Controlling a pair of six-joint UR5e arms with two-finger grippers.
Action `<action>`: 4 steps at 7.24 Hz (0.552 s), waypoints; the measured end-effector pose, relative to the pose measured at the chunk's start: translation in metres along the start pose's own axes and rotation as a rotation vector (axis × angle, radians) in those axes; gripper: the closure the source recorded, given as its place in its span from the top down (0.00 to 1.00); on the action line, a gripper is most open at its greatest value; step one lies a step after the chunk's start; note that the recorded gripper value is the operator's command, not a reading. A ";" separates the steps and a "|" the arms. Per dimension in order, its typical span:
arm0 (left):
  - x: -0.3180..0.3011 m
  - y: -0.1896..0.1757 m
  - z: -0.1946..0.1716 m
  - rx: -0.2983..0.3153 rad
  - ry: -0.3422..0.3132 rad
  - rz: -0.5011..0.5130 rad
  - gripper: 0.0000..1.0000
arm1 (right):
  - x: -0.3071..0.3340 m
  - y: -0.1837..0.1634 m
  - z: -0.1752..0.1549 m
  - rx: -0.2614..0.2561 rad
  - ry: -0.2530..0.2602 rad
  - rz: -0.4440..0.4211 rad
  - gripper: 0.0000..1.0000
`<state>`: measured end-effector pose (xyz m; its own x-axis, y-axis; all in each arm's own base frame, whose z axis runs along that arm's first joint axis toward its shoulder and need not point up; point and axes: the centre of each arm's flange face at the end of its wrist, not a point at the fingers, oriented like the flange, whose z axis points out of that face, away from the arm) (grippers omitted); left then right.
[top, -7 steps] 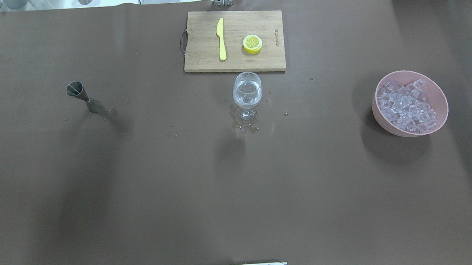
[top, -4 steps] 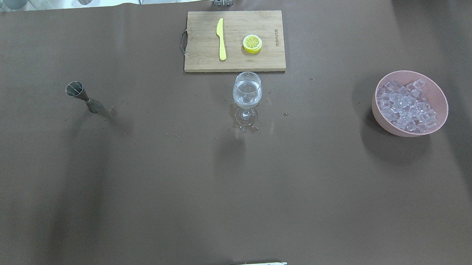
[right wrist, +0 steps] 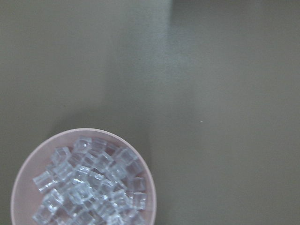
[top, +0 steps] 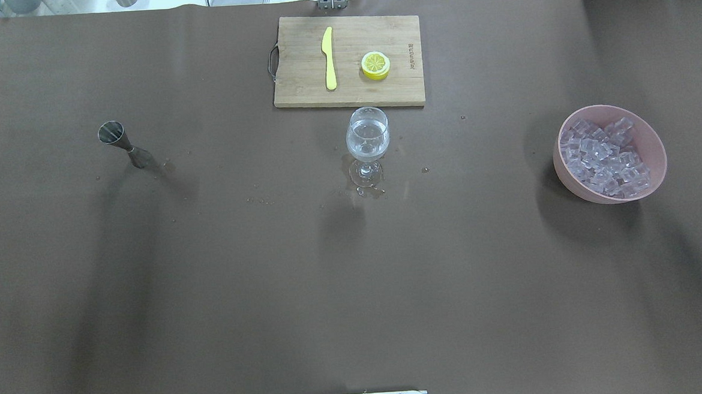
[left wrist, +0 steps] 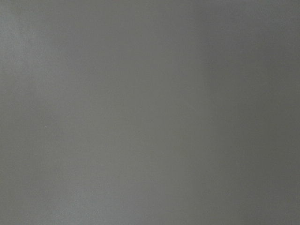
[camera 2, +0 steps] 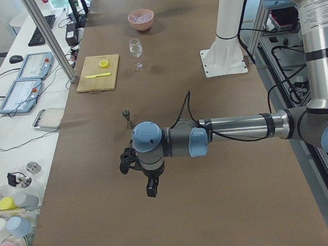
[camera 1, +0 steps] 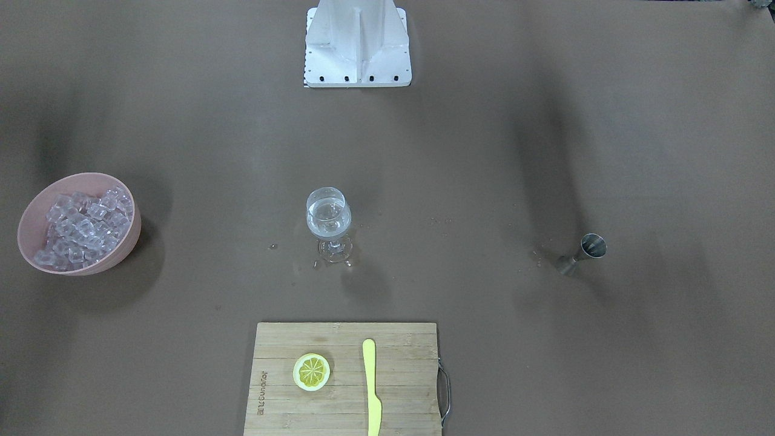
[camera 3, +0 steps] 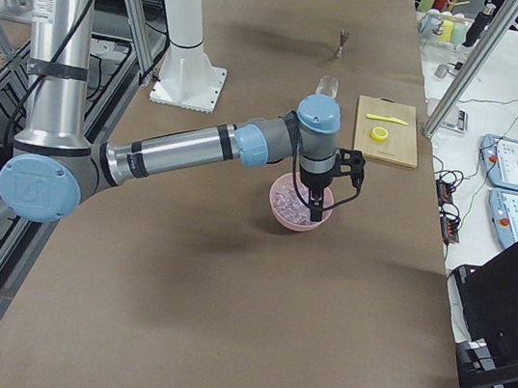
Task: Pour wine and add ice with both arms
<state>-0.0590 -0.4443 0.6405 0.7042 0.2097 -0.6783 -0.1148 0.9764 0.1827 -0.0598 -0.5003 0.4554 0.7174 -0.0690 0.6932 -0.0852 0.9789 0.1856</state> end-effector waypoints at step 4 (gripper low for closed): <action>-0.002 0.000 0.002 0.001 0.000 0.001 0.98 | -0.110 0.017 0.081 -0.040 0.107 -0.027 1.00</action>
<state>-0.0590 -0.4442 0.6428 0.7039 0.2109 -0.6783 -0.1152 0.9762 0.1840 -0.1959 -0.4917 0.4388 0.7892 -0.0765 0.6094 -0.0387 0.9840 0.1737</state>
